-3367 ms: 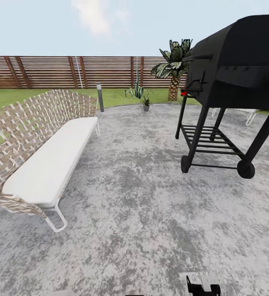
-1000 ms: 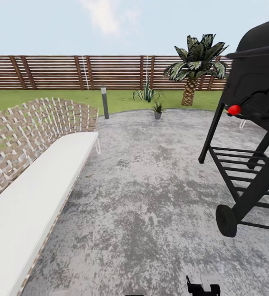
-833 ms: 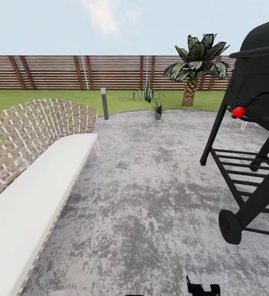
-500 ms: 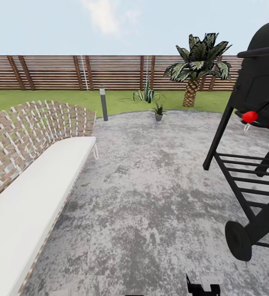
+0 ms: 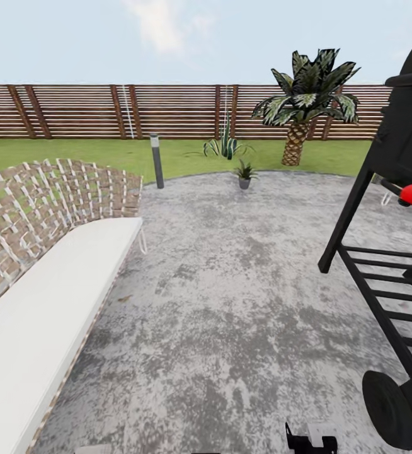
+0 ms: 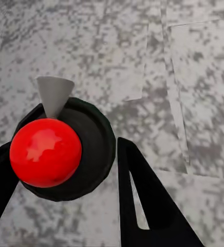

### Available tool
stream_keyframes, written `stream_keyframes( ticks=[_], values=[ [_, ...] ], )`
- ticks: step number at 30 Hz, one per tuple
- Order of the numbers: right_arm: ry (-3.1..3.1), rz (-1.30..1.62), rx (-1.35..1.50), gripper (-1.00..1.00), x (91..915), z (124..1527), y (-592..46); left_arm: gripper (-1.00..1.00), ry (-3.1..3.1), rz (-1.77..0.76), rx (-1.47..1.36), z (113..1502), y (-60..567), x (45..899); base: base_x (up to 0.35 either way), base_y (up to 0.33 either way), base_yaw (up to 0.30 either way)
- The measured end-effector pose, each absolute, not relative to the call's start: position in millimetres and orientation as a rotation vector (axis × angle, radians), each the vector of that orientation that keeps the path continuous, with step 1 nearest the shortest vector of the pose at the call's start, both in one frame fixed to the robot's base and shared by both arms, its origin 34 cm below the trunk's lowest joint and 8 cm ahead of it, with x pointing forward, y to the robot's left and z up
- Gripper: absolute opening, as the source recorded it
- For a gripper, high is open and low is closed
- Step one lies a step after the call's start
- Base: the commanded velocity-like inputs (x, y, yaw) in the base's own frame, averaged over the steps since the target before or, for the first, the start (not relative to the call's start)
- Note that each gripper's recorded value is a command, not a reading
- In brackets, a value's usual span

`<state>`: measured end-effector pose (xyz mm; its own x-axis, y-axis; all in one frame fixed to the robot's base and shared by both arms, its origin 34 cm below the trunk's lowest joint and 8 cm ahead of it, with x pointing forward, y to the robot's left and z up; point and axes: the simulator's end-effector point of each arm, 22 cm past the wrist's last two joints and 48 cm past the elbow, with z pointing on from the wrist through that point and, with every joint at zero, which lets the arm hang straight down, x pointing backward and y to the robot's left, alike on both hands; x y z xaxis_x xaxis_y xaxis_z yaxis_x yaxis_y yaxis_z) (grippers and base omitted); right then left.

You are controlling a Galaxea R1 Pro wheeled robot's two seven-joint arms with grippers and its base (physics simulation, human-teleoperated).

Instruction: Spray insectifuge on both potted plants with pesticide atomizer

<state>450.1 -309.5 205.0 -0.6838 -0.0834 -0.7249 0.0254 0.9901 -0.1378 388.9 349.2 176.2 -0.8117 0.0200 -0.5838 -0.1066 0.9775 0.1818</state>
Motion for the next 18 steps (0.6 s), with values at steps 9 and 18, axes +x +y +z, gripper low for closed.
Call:
stream_keyframes(
  ticks=[9,18],
  values=[
    [2.317,-0.173,-0.04,1.0,450.3,205.1,-309.4,-1.0,2.504,0.274,-0.061,176.2,349.2,388.9,0.343,0.0,0.0],
    [2.318,-0.174,-0.041,1.0,450.1,205.0,-309.4,-1.0,2.504,0.274,-0.061,176.2,349.2,388.9,0.343,0.0,0.0]
  ],
)
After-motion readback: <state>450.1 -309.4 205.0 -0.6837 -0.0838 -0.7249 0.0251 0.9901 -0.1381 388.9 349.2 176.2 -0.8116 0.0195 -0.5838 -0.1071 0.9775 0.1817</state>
